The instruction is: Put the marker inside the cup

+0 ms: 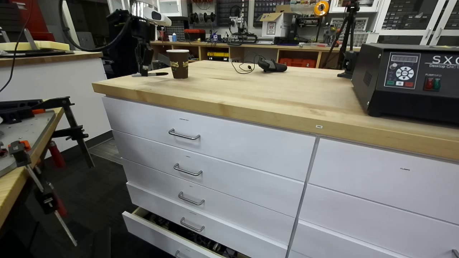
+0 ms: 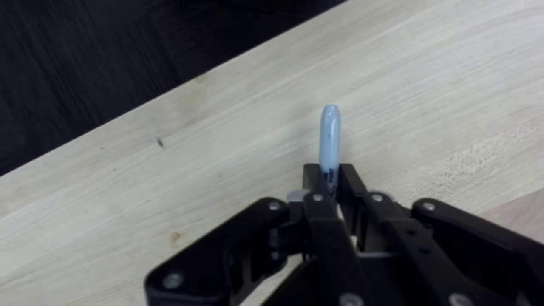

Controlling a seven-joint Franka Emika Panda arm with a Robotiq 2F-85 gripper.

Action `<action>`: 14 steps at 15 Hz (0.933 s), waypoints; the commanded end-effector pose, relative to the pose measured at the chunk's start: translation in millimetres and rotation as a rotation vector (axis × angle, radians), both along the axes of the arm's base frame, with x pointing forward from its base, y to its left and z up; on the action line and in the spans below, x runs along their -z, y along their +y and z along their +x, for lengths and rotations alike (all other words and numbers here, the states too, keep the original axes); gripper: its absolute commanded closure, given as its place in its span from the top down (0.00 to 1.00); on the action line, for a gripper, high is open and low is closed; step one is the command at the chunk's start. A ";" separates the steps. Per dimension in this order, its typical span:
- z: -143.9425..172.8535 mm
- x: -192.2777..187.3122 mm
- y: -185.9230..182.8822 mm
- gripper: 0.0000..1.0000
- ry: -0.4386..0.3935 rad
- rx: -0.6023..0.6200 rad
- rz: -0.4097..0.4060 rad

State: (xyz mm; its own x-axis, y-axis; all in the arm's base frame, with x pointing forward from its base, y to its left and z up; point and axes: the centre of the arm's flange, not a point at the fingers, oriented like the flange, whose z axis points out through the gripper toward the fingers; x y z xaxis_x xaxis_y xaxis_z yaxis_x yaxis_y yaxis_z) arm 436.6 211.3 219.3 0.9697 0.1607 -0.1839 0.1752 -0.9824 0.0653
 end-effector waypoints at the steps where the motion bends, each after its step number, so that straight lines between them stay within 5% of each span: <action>1: -10.3 -43.6 -9.8 0.03 0.024 -0.031 -0.033; 14: 8.5 -117.6 -7.3 0.03 -0.082 -0.040 -0.012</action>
State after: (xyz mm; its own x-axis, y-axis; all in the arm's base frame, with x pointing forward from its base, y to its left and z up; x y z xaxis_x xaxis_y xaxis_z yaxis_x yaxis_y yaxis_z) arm 444.9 207.7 320.3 0.9804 0.1747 -0.0908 0.1821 -0.9799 0.0816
